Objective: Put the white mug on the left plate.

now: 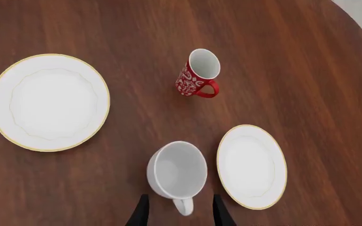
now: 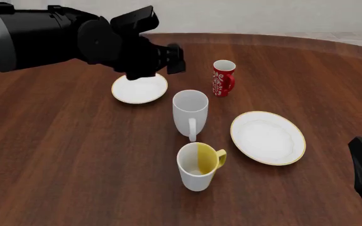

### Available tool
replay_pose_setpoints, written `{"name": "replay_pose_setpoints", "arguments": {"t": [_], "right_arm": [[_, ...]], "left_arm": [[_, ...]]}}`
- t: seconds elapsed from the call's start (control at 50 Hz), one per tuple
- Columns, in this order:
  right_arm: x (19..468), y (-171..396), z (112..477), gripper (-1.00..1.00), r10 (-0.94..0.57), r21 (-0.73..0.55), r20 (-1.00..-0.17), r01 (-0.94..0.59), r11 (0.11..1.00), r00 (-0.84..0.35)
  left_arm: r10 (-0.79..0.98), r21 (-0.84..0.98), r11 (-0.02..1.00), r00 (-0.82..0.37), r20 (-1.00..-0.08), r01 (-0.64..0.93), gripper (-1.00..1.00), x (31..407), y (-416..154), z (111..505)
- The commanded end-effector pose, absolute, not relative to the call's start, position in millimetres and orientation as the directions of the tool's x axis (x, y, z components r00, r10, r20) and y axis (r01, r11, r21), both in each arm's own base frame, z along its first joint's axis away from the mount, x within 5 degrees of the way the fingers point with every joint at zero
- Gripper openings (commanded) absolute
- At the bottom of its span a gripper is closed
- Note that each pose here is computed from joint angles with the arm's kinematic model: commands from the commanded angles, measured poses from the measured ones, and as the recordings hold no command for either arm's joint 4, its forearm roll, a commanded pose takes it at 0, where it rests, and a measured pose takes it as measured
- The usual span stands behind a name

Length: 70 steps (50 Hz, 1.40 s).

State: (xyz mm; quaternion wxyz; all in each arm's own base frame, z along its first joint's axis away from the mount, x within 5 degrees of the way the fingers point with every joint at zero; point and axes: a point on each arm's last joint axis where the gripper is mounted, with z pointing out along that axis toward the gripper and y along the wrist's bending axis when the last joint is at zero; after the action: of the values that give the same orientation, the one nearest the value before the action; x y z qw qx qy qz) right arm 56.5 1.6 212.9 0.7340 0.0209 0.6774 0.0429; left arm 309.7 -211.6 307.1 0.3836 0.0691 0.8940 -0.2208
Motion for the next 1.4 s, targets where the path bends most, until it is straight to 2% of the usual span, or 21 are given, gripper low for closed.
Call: {"name": "replay_pose_setpoints", "arguments": {"t": [0.02,1.4], "right_arm": [[57,1,213,1.0,0.097,0.094,-0.992,-0.033,0.995,0.081],[57,2,213,1.0,0.109,0.107,-0.991,-0.036,0.994,0.077]], "left_arm": [[-0.051,-0.357,0.89,-0.717,-0.695,0.282,1.0,305,-217,294],[-0.13,-0.438,0.884,-0.813,-0.568,0.165,1.0,305,-245,225]]}}
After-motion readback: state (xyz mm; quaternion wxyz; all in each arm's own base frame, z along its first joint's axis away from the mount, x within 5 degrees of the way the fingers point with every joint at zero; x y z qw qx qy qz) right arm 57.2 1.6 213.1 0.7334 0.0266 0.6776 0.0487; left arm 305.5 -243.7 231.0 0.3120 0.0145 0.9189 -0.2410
